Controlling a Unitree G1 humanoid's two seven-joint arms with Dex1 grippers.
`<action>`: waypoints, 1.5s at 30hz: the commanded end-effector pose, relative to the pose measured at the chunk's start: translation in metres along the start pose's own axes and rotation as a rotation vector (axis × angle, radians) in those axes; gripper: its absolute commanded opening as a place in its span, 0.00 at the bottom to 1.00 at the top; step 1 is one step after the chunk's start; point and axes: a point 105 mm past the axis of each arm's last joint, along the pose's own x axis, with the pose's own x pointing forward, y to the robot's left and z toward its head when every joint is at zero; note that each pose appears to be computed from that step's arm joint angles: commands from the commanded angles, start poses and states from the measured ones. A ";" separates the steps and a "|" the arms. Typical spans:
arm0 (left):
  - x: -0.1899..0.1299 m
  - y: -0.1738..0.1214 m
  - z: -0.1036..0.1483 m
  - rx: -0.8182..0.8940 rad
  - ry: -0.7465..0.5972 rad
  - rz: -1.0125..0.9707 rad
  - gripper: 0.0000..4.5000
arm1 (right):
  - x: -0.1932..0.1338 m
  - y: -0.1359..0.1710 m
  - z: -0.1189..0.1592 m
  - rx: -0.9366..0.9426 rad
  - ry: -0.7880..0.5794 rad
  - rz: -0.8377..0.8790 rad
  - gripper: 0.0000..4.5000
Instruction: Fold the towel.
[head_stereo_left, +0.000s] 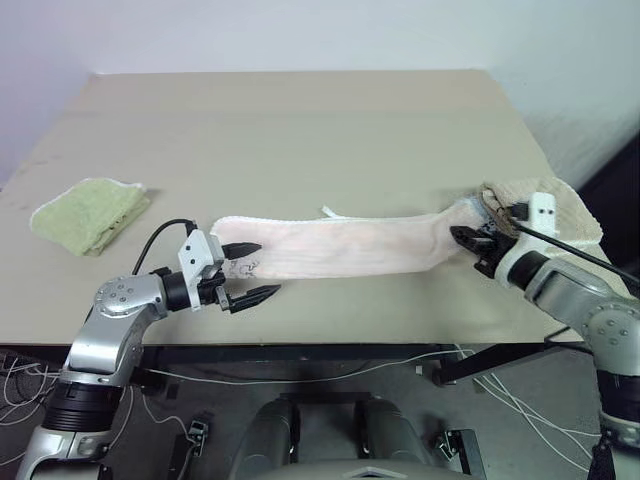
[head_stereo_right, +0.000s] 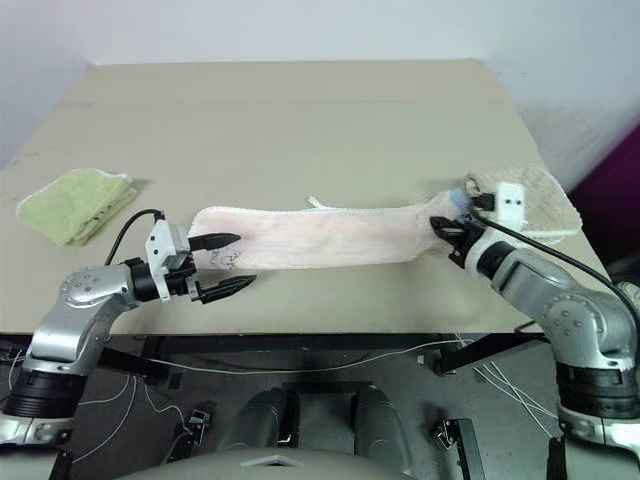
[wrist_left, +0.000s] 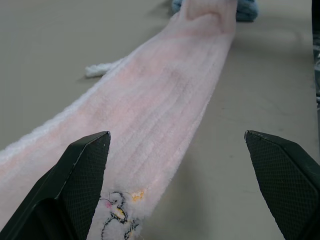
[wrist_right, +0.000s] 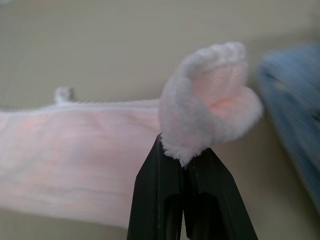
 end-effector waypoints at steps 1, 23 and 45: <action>0.000 0.001 0.010 0.045 -0.025 0.010 1.00 | 0.010 0.034 0.012 -0.256 0.007 0.123 0.01; 0.003 -0.006 0.009 0.029 -0.043 0.039 1.00 | 0.071 0.112 -0.026 -0.666 0.108 0.425 0.01; -0.012 -0.007 0.005 -0.028 -0.039 0.109 1.00 | 0.036 0.088 0.041 -0.328 -0.151 0.434 0.53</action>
